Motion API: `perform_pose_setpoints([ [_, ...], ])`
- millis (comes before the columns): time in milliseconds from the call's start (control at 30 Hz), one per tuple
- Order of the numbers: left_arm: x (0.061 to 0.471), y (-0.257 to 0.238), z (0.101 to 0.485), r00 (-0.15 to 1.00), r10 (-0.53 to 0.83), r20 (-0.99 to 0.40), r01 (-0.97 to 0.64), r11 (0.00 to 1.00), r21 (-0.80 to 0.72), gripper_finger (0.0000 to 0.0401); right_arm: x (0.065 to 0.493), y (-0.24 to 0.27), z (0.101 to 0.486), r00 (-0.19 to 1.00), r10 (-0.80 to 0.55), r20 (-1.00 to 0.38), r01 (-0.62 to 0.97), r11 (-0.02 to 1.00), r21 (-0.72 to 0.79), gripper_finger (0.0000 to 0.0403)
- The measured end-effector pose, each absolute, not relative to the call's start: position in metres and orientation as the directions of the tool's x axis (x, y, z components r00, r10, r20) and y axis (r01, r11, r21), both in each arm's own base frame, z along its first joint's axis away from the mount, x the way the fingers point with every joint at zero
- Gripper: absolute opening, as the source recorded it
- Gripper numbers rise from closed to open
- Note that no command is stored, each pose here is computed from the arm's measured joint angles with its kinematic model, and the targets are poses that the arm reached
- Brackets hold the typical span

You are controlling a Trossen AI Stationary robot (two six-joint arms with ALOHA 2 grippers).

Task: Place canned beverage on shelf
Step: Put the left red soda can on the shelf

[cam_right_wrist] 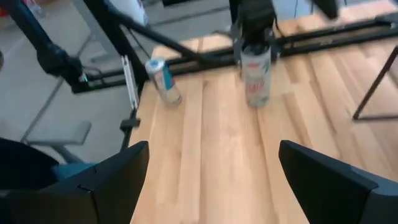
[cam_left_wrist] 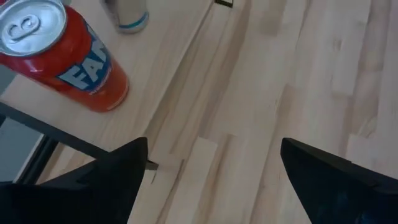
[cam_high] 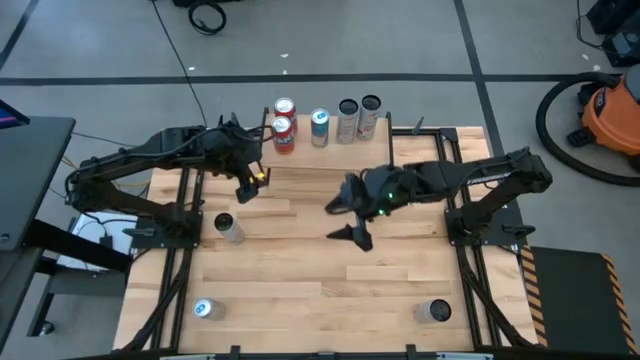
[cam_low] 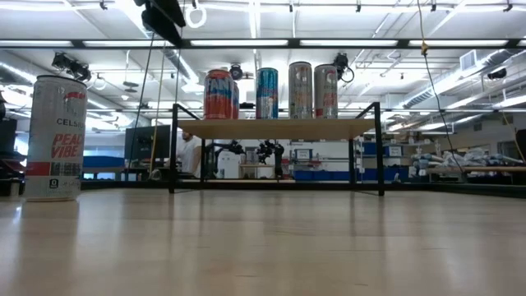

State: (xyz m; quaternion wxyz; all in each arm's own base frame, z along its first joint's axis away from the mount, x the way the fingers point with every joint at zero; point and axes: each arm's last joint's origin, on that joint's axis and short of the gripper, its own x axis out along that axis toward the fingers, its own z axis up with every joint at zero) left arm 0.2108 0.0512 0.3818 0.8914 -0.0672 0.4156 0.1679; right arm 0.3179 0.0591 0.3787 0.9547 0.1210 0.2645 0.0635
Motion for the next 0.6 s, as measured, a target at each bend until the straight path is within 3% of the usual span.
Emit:
perform_pose_setpoints([
  [400, 0.212, 0.049, 0.381, 0.613, 0.163, -0.773, -0.305, 0.952, -0.042, 0.0373, 0.302, 0.097, 0.37, 0.819, 0.055, -0.571, 0.024, 0.991, 0.13, 0.0369],
  [600, 0.212, 0.049, 0.381, 0.612, 0.162, -0.774, -0.29, 0.957, -0.029, 0.0373, 0.294, 0.101, 0.363, 0.78, -0.06, -0.623, 0.173, 0.977, 0.122, 0.0369],
])
